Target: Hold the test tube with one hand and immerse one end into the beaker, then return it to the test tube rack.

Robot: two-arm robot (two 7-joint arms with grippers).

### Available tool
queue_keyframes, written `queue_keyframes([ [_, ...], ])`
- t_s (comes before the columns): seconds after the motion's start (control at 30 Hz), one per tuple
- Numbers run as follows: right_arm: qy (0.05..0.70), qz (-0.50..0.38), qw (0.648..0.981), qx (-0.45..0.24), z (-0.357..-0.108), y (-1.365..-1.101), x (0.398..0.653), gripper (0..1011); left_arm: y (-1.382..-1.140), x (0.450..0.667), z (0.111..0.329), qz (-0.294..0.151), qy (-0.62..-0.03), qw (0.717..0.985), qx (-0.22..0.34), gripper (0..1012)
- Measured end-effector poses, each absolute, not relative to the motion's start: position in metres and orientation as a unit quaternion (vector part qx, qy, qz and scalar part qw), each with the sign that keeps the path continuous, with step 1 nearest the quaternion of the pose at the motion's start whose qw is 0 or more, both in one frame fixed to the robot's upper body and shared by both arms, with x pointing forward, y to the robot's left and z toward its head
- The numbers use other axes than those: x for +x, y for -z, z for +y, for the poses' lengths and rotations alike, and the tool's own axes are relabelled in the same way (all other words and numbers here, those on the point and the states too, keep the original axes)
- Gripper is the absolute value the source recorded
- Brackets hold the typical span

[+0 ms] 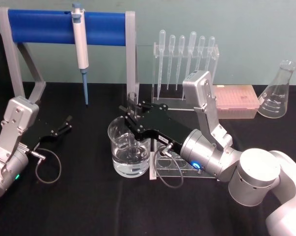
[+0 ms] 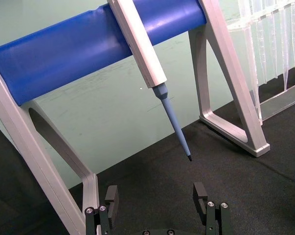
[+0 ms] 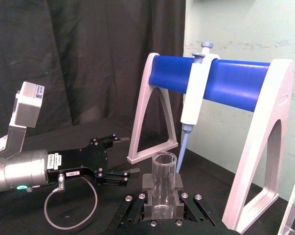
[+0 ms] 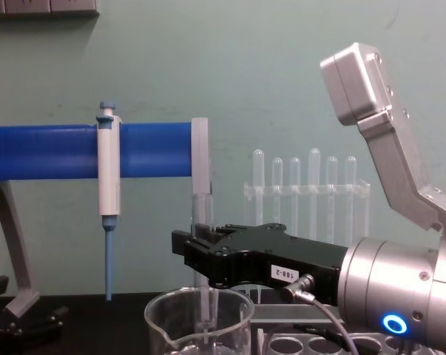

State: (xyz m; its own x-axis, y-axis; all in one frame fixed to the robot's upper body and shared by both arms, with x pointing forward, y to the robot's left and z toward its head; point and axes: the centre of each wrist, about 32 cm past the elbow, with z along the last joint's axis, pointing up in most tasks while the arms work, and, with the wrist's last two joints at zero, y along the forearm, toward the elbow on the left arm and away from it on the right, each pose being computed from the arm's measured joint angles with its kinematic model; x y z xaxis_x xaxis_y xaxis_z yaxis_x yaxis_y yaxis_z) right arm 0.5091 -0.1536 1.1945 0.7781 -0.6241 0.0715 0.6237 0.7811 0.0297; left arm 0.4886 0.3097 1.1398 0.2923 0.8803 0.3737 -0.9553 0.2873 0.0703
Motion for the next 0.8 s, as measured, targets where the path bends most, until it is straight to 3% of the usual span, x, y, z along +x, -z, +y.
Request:
queue_keyframes([
  [0.8, 0.331, -0.039, 0.943, 0.002, -0.1536, -1.1945, 0.5091, 228, -1.1398, 0.4886, 0.3097, -0.132, -0.580, 0.791, 0.141, 1000],
])
